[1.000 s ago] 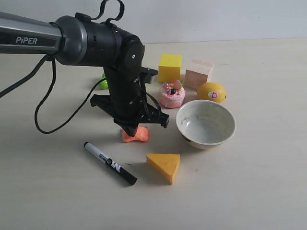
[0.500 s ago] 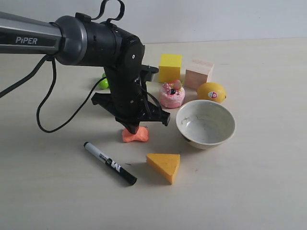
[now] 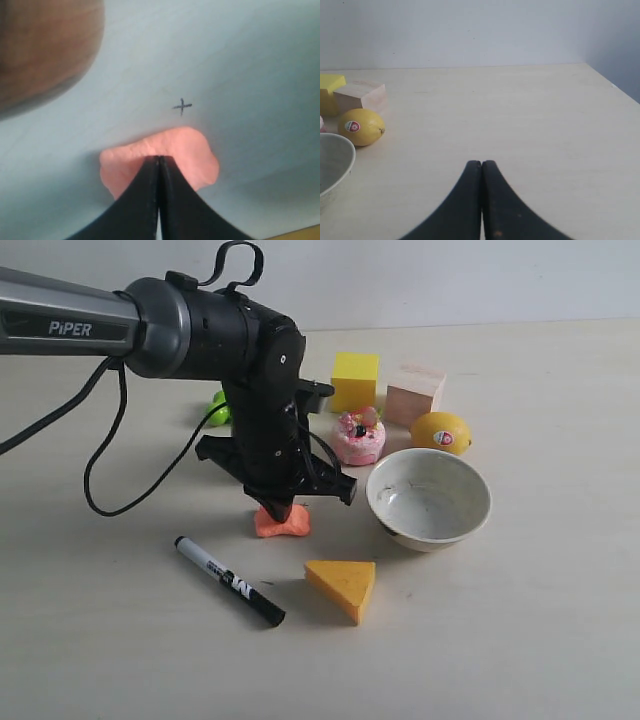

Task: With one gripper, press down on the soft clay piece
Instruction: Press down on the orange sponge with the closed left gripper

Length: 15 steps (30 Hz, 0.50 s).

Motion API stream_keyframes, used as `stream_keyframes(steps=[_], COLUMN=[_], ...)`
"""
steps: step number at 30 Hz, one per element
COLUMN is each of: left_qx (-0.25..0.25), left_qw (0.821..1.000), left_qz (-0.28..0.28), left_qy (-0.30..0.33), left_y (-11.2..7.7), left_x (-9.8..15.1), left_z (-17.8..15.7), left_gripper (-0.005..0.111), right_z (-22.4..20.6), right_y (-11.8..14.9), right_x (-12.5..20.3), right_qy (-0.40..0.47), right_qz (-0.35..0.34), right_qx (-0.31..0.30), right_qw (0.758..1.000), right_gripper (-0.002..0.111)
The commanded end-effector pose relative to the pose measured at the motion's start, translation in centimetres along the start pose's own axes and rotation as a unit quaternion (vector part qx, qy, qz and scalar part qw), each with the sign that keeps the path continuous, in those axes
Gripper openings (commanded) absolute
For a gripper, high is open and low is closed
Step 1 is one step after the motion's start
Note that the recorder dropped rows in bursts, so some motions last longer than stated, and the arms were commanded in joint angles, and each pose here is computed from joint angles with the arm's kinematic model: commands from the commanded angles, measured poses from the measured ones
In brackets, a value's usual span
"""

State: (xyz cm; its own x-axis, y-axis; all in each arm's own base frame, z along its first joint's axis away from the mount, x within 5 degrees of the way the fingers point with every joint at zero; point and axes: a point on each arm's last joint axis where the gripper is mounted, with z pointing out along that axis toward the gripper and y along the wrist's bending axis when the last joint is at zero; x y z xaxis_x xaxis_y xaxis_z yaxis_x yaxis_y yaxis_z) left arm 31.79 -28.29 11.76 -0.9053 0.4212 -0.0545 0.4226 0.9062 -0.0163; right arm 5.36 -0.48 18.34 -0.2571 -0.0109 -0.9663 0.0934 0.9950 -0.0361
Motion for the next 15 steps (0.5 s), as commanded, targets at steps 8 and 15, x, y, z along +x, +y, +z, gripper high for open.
stream_keyframes(steps=[8, 15], left_qx=[-0.011, -0.008], left_qw=[0.993, 0.994], left_qz=[-0.015, -0.016], left_qy=[0.114, 0.108], left_y=[0.0, 0.0], left_x=[1.9, 1.8], left_z=[5.4, 5.4], left_gripper=[0.000, 0.000], right_z=[0.0, 0.0], right_y=[0.0, 0.0], right_x=[0.1, 0.1], right_qy=[-0.004, -0.004], right_qz=[-0.002, -0.002], right_qx=[0.003, 0.003], right_qw=[1.000, 1.000], right_gripper=[0.000, 0.000])
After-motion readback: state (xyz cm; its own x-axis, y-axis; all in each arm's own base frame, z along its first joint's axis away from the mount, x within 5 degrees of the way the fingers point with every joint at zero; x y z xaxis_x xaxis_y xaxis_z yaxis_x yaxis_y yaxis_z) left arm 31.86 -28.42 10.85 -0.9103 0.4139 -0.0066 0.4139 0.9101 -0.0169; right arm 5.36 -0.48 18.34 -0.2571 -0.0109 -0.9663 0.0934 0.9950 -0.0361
